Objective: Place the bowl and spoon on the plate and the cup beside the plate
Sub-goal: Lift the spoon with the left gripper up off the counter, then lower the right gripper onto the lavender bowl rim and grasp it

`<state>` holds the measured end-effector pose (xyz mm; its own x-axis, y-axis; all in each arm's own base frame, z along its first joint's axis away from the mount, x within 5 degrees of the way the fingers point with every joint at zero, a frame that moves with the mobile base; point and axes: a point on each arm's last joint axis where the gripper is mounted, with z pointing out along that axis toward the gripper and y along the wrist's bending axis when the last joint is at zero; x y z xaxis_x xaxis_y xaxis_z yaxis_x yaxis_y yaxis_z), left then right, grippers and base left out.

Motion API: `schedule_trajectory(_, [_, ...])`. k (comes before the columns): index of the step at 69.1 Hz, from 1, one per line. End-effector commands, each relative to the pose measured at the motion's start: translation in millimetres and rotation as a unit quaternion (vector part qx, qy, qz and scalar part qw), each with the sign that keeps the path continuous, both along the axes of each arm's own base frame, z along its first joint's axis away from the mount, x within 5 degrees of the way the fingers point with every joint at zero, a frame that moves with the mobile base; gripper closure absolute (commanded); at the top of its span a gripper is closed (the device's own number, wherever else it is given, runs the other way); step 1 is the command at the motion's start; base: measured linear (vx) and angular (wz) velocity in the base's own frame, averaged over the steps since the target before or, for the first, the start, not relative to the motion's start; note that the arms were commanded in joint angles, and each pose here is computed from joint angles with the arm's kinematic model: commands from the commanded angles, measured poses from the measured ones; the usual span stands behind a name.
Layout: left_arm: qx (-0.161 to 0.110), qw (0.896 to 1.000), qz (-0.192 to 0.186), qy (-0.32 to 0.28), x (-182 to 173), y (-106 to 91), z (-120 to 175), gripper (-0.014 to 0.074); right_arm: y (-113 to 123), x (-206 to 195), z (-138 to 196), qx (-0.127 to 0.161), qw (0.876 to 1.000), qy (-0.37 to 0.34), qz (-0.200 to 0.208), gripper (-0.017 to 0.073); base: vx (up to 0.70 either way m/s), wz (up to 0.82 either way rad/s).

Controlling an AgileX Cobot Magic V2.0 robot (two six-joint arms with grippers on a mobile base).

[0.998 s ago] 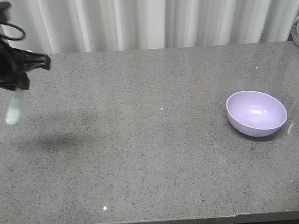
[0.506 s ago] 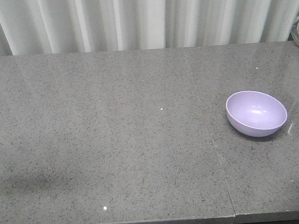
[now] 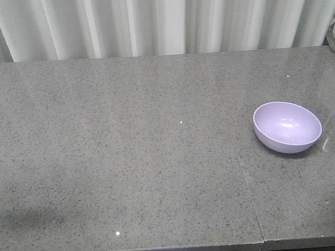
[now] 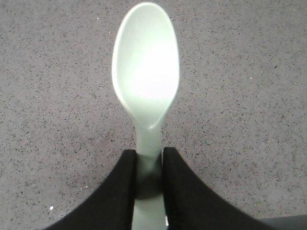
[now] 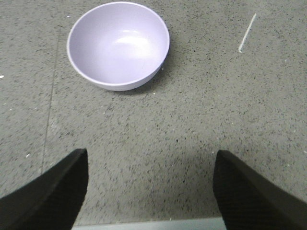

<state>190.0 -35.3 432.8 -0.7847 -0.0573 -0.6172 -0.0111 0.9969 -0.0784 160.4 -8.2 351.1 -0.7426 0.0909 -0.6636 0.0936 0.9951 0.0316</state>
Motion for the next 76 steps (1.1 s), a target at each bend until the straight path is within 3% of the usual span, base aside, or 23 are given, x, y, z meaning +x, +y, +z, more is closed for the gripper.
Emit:
schedule_trajectory(1, [-0.009, 0.999, -0.001, -0.047, -2.2, 0.7, 12.8, 0.0601, -4.9, 23.0, 8.0, -0.01, 0.999, -0.047, -0.016, 0.0024, 0.0, 0.0])
schedule_trajectory(26, [-0.008, 0.999, -0.001, -0.042, -2.8, 0.9, 12.1, 0.06, -9.9, 114.0, 1.0, -0.012, 0.999, -0.028, -0.013, 0.0024, 0.0, 0.0])
schedule_trajectory(40, [-0.008, 0.999, -0.001, -0.042, -2.8, 0.9, 12.1, 0.06, -13.6, 157.3, -22.5, -0.027, 1.0, -0.011, -0.008, 0.0024, 0.0, 0.0])
schedule_trajectory(76, [-0.008, 0.999, -0.001, -0.042, -2.8, 0.9, 12.1, 0.06, -15.7, 204.5, -95.9, -0.02, 0.998, 0.056, -0.006, 0.0027, 0.0, 0.0])
